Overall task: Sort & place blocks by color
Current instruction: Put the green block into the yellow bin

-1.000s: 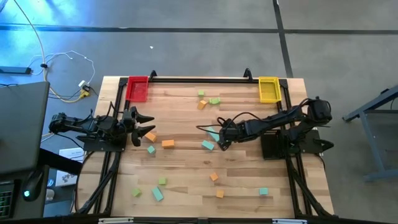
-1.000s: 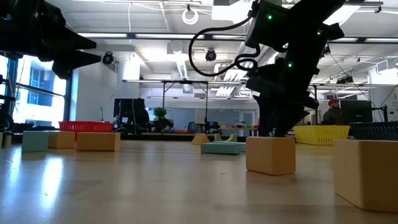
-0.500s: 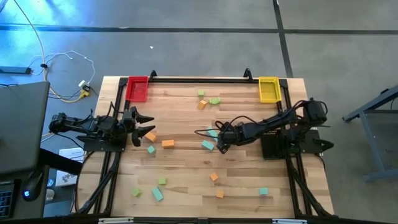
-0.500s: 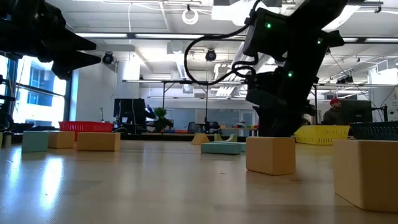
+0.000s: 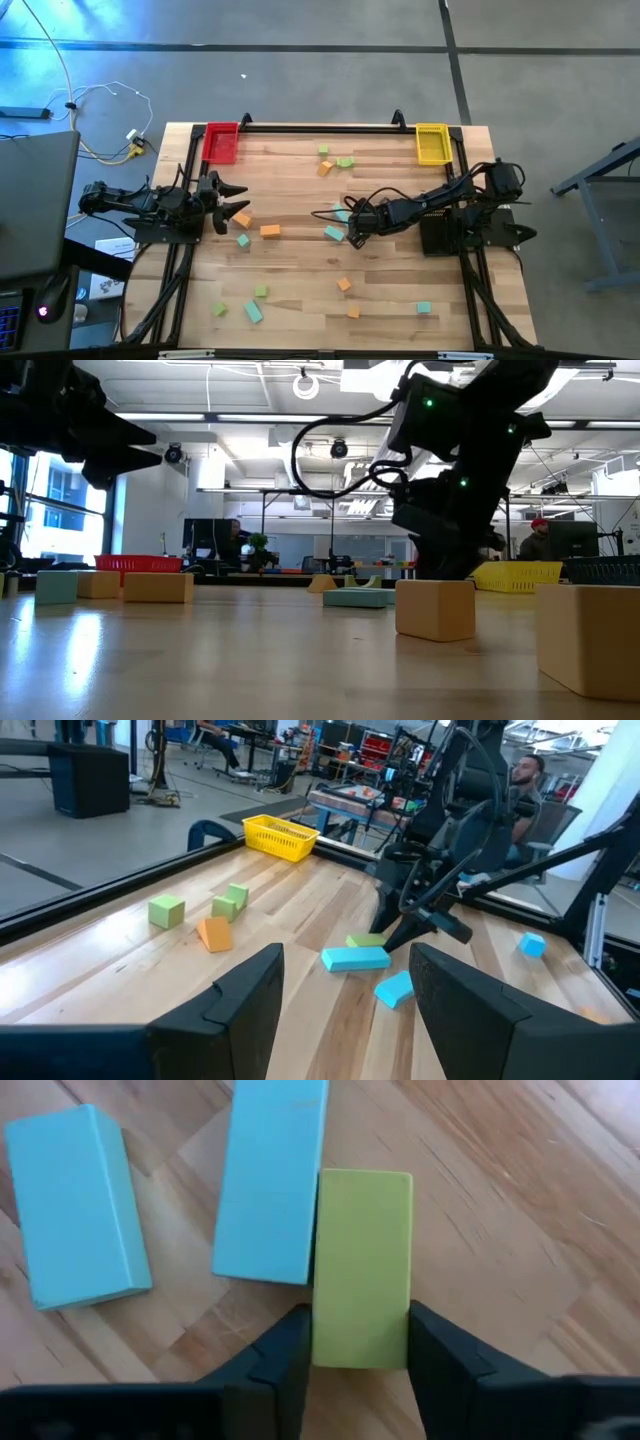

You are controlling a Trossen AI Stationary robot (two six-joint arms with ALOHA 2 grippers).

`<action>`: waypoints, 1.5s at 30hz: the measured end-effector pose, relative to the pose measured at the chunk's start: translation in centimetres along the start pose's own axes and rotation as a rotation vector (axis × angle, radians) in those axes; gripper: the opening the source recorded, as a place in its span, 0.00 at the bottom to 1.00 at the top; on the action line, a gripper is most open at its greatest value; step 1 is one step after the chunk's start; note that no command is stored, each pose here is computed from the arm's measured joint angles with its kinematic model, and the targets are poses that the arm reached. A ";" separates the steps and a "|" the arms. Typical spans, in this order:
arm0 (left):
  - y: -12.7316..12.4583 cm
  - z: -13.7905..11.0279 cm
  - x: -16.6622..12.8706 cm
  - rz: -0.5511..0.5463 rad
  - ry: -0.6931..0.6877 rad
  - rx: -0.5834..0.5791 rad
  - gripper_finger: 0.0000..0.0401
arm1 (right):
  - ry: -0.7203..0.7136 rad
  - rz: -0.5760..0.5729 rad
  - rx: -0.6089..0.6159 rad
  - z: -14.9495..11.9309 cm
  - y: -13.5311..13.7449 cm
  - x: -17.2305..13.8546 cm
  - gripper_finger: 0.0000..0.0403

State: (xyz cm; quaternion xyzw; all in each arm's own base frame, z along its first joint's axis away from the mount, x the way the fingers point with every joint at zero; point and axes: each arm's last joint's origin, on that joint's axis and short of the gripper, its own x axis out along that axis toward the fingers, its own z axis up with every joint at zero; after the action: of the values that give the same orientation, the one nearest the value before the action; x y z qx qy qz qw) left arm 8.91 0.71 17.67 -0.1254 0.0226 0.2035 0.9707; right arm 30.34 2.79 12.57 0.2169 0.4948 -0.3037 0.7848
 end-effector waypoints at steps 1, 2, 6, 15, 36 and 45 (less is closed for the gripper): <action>0.0 0.0 0.0 0.001 0.003 0.001 0.51 | 0.000 0.000 0.000 0.0 0.0 0.0 0.26; 0.0 0.0 0.0 0.001 0.004 0.002 0.51 | 0.000 0.000 0.000 0.0 0.0 0.0 0.26; 0.0 -0.1 0.0 0.005 0.009 0.005 0.51 | 0.001 -0.004 0.007 0.0 -0.1 0.0 0.26; 0.0 -0.1 0.0 0.005 0.010 0.006 0.51 | 0.005 -0.075 0.032 -0.2 -1.1 -1.1 0.27; 0.2 -0.2 0.0 0.052 0.009 0.013 0.51 | -0.232 -0.325 0.134 2.2 -7.2 -8.8 0.27; 0.2 -0.3 0.0 0.054 0.016 0.016 0.51 | -0.298 -0.437 0.214 4.2 -11.7 -11.1 0.27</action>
State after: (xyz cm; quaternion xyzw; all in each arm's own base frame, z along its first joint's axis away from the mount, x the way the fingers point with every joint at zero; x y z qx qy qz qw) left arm 8.81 0.84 17.37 -0.1184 0.0352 0.2284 0.9657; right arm 21.28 -5.45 23.92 0.1397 0.3741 -0.5449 0.7373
